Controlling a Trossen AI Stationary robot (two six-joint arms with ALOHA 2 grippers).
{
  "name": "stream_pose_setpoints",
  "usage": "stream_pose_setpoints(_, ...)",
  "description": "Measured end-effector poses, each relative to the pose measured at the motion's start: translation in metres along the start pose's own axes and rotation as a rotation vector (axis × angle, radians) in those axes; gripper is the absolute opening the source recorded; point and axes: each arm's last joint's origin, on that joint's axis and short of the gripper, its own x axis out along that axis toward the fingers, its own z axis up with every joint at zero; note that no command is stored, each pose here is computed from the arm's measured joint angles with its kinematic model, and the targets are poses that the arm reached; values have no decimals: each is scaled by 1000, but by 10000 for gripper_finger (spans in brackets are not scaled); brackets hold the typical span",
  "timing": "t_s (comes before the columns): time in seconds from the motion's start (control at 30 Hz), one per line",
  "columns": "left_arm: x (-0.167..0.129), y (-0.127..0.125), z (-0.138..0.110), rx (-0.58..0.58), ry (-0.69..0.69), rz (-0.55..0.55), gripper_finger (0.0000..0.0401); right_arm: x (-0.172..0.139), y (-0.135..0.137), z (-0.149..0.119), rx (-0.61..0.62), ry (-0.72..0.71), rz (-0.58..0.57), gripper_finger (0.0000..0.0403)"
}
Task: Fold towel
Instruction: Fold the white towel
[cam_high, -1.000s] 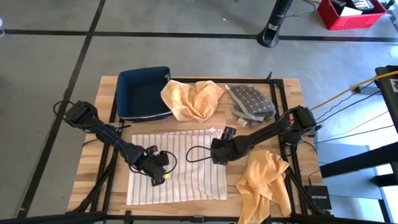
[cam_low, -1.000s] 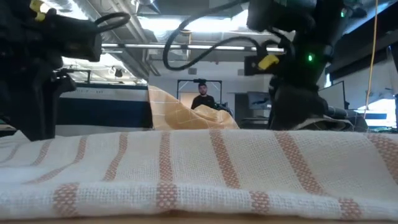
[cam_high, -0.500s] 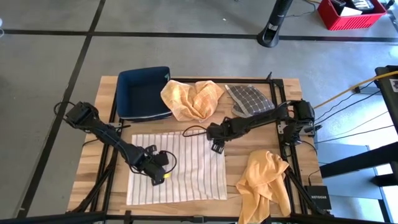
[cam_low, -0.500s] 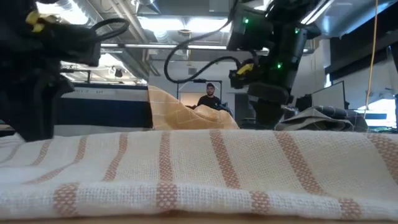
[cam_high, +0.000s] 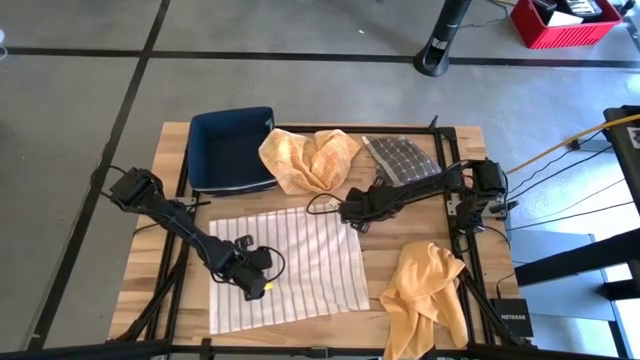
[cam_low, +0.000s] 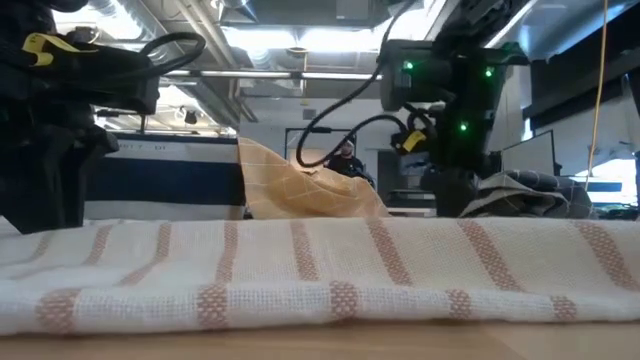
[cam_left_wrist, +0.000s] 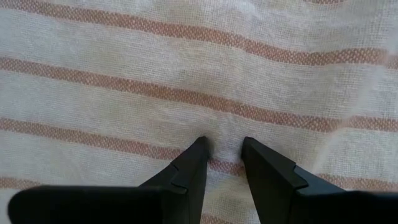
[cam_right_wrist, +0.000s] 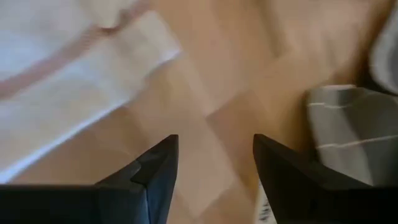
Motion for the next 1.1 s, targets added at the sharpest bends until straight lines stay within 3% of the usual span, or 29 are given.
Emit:
stream_pose_setpoints(0.2,1,1,1,5,4,-3,100,-12,5,16,-9,-87,74,209)
stream_pose_setpoints(0.37,1,1,1,13,5,-5,100,-13,17,27,-59,-170,300,209)
stream_pose_setpoints(0.43,1,1,1,12,5,-5,100,-9,18,26,-77,-157,312,209)
stream_pose_setpoints(0.53,1,1,1,12,5,-6,100,5,15,22,-95,-108,254,209)
stream_pose_setpoints(0.77,1,1,1,9,6,-8,100,24,-1,31,-44,-195,-90,209)
stream_pose_setpoints(0.87,1,1,1,9,7,-8,100,27,-10,36,-6,-226,-179,209)
stream_pose_setpoints(0.97,1,1,1,13,7,-8,100,27,-12,38,1,-231,-193,209)
stream_pose_setpoints(1.1,-1,0,2,25,13,-10,100,-1,-9,37,-50,-196,-73,209)
